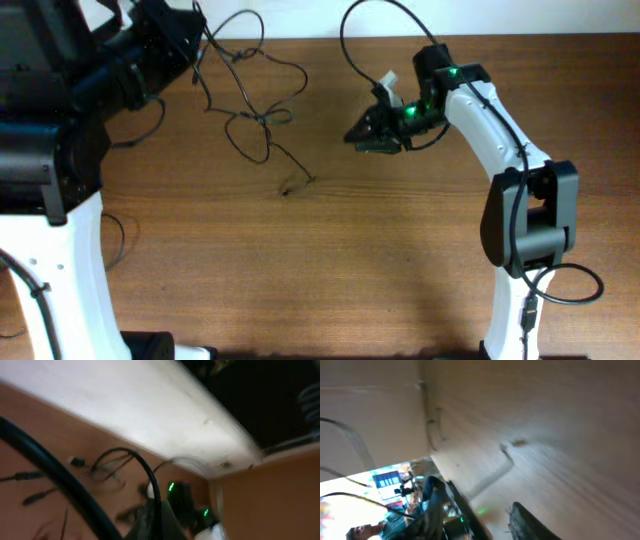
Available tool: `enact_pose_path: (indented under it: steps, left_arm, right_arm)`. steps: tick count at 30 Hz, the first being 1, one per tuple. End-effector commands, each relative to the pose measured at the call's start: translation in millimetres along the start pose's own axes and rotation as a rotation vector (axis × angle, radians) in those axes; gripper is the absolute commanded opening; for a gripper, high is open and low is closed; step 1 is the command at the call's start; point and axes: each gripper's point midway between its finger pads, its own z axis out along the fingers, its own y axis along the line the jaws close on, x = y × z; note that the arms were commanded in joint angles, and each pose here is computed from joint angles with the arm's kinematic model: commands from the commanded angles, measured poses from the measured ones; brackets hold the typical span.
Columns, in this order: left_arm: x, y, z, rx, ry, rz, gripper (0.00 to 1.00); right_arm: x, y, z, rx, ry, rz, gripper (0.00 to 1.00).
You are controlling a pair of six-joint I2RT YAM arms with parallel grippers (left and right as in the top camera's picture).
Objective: Untangle cables
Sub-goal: 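Pull the cable apart, left gripper left and right gripper right, then release the cables onto the table and raise both grippers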
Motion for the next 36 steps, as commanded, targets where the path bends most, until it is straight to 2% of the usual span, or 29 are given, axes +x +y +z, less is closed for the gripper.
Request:
enact_pose_path:
  steps: [1, 2, 6, 10, 12, 14, 15, 16, 17, 19, 22, 23, 26, 29, 34, 36]
  left_arm:
    - [36.6, -7.5, 22.2, 0.132, 0.227, 0.125, 0.00]
    - [44.3, -9.6, 25.8, 0.166, 0.276, 0.126, 0.00]
    - [52.7, -8.3, 31.4, 0.187, 0.330, 0.114, 0.00]
    - [51.2, -23.6, 27.6, 0.277, 0.337, 0.130, 0.00]
    - [50.6, -27.3, 26.0, 0.303, 0.341, 0.128, 0.00]
    - [55.0, -34.2, 22.0, 0.348, 0.369, 0.120, 0.00]
    - [55.7, -35.5, 21.2, 0.355, 0.374, 0.115, 0.00]
    - [55.6, -35.5, 21.2, 0.355, 0.374, 0.113, 0.00]
    - [55.4, -35.4, 21.4, 0.354, 0.373, 0.113, 0.00]
    - [45.5, -23.5, 25.7, 0.292, 0.328, 0.114, 0.00]
    - [10.4, 33.2, 34.8, -0.002, 0.160, 0.104, 0.00]
    - [1.6, 50.4, 33.6, -0.089, 0.118, 0.099, 0.00]
    - [-15.9, 90.5, 25.7, -0.318, 0.021, 0.103, 0.00]
    - [-20.8, 112.1, 16.9, -0.448, -0.015, 0.105, 0.01]
    - [-27.6, 134.2, 3.9, -0.592, -0.058, 0.118, 0.06]
    - [-25.7, 135.5, 3.2, -0.598, -0.051, 0.117, 0.08]
  right_arm:
    - [-9.3, 65.9, -15.4, -0.181, -0.040, -0.227, 0.69]
    - [-13.9, 76.3, -18.4, -0.185, -0.054, -0.263, 0.89]
    - [-22.7, 110.9, -29.0, -0.195, -0.094, -0.418, 0.95]
    - [-9.8, 129.5, -18.9, -0.262, -0.065, -0.579, 0.95]
    - [-9.6, 131.5, -16.6, -0.263, -0.064, -0.591, 0.89]
    - [-14.0, 133.6, -17.6, -0.264, -0.080, -0.626, 0.58]
    - [-15.7, 134.8, -17.9, -0.265, -0.086, -0.636, 0.47]
    - [-16.6, 134.3, -17.8, -0.261, -0.086, -0.617, 0.21]
    - [-18.2, 132.1, -18.3, -0.250, -0.088, -0.586, 0.04]
    - [-31.1, 115.8, -24.4, -0.164, -0.123, -0.462, 0.04]
    - [-45.9, 75.4, -67.3, 0.089, -0.244, -0.283, 0.04]
    - [-44.0, 57.3, -89.9, 0.225, -0.293, -0.210, 0.04]
    - [-22.4, 21.6, -158.4, 0.568, -0.417, -0.029, 0.04]
    - [16.2, 8.1, -215.6, 0.808, -0.488, 0.097, 0.04]
    - [65.4, -16.1, -287.6, 0.950, -0.561, 0.303, 0.04]
    - [82.1, -34.6, -316.3, 0.960, -0.588, 0.409, 0.04]
